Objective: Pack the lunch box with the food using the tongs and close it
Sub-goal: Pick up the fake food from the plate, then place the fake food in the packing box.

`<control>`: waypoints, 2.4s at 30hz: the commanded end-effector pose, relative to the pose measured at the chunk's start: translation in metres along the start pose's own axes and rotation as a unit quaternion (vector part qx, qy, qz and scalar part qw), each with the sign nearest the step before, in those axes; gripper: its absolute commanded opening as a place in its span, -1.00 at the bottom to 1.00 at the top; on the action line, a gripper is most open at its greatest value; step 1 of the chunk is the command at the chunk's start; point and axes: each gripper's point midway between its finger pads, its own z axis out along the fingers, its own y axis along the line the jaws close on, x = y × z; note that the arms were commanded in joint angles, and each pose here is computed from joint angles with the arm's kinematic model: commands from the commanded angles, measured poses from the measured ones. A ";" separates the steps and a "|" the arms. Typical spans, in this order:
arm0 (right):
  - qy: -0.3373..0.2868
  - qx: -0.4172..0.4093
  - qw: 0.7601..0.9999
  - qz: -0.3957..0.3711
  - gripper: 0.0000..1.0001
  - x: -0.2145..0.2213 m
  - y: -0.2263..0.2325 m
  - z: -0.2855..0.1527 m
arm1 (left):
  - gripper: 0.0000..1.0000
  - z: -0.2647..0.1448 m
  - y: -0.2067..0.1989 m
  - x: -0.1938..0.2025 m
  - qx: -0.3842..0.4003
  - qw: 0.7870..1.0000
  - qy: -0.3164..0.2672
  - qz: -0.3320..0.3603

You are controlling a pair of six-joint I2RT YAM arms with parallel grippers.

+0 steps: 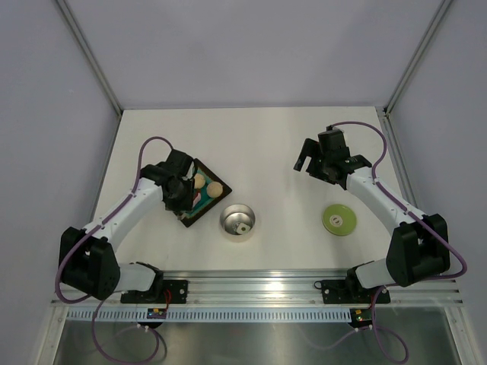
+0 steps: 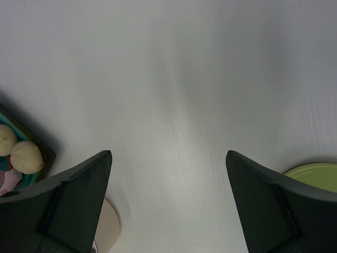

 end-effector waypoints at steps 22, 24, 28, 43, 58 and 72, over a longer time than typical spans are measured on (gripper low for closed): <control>-0.017 -0.018 1.000 0.004 0.94 -0.009 0.009 -0.006 | -1.00 -0.007 -0.007 -0.018 0.010 1.000 -0.014 -0.009; -0.014 -0.018 1.000 0.005 0.95 -0.007 0.009 -0.005 | -1.00 -0.022 -0.011 -0.022 0.024 0.999 -0.026 -0.012; -0.015 -0.018 1.000 0.006 0.95 -0.008 0.009 -0.005 | -1.00 -0.053 -0.021 -0.032 0.063 0.996 -0.060 -0.016; -0.016 -0.021 1.000 0.006 0.95 -0.010 0.011 -0.006 | -1.00 -0.100 -0.036 -0.036 0.120 0.988 -0.102 -0.005; -0.020 -0.014 1.000 0.003 0.94 -0.012 0.009 -0.007 | -1.00 -0.129 -0.080 -0.010 0.182 0.976 -0.098 0.066; -0.020 -0.008 1.000 0.006 0.95 -0.011 0.006 -0.009 | -1.00 -0.115 -0.128 0.045 0.243 0.960 -0.046 0.130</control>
